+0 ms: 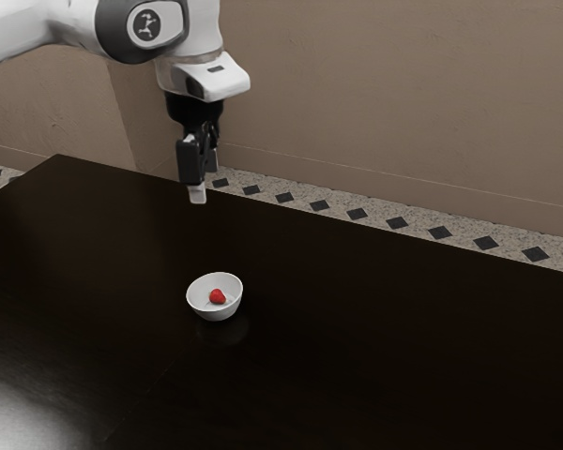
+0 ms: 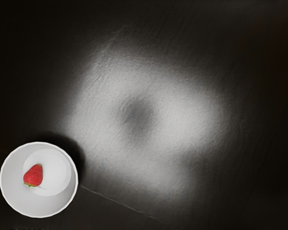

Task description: Take strawberry from the bowl

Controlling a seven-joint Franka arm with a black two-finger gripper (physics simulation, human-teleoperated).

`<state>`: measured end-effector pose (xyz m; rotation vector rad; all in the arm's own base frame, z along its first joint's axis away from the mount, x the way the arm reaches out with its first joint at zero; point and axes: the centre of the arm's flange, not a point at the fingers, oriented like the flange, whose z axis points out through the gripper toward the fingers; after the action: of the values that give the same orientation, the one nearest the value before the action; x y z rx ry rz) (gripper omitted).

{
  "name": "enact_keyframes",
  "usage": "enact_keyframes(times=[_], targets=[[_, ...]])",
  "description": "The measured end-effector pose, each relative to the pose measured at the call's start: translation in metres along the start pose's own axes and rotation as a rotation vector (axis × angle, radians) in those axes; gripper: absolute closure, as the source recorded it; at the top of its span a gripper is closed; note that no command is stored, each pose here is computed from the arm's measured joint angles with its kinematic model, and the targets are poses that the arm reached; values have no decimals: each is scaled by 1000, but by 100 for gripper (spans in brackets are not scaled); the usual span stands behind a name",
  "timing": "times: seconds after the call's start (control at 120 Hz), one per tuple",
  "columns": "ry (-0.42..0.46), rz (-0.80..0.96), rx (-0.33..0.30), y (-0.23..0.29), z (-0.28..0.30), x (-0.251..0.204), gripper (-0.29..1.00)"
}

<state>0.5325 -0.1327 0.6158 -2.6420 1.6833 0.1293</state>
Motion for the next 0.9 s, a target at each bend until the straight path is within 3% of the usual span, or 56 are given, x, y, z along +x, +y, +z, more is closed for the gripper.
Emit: enact_keyframes(times=[0.3, 0.417, 0.675, 0.9], targets=[[25, -70, -28, -12, 2, -15, 0], [35, -74, 25, -19, -20, -36, 0], [-57, 73, -84, -130, 183, -36, 8], [-26, 211, -91, -166, 270, -27, 13]])
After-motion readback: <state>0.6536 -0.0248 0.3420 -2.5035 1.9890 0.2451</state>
